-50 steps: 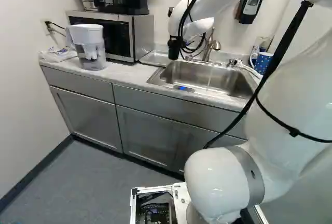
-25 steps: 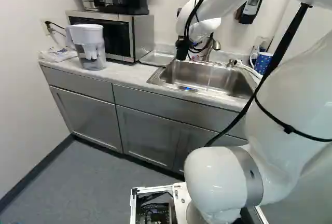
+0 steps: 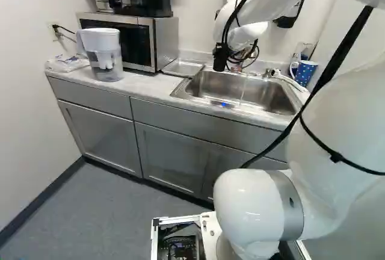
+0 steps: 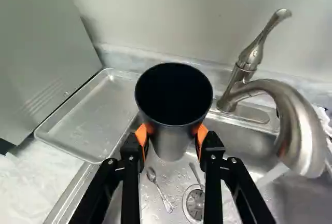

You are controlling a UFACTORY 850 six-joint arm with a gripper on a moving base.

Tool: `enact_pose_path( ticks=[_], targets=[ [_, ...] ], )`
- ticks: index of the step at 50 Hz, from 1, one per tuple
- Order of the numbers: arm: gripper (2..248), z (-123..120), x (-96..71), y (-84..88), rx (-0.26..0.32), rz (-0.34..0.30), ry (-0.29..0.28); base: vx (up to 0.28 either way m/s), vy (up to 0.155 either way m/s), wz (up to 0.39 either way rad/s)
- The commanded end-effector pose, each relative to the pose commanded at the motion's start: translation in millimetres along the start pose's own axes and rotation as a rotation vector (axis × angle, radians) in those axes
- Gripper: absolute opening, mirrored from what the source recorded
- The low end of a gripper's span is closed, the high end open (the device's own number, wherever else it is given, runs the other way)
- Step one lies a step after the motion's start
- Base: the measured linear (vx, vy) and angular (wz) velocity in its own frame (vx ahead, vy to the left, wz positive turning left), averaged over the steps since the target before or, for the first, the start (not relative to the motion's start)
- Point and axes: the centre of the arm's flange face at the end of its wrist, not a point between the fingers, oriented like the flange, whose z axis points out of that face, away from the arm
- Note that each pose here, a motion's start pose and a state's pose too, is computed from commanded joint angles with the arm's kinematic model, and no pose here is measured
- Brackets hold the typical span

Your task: Rinse the cup and place it in the tray

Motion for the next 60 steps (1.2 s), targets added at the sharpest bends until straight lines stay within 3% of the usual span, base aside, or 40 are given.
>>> enact_pose_path(
  ticks=[42,60],
  targets=[
    [113,-4,-3.0,2.6,-0.005,0.003,0.0,0.0,0.0,0.0],
    [113,3,-18.0,4.9,-0.009,0.006,-0.033,0.0,0.0,0.0]
  ],
)
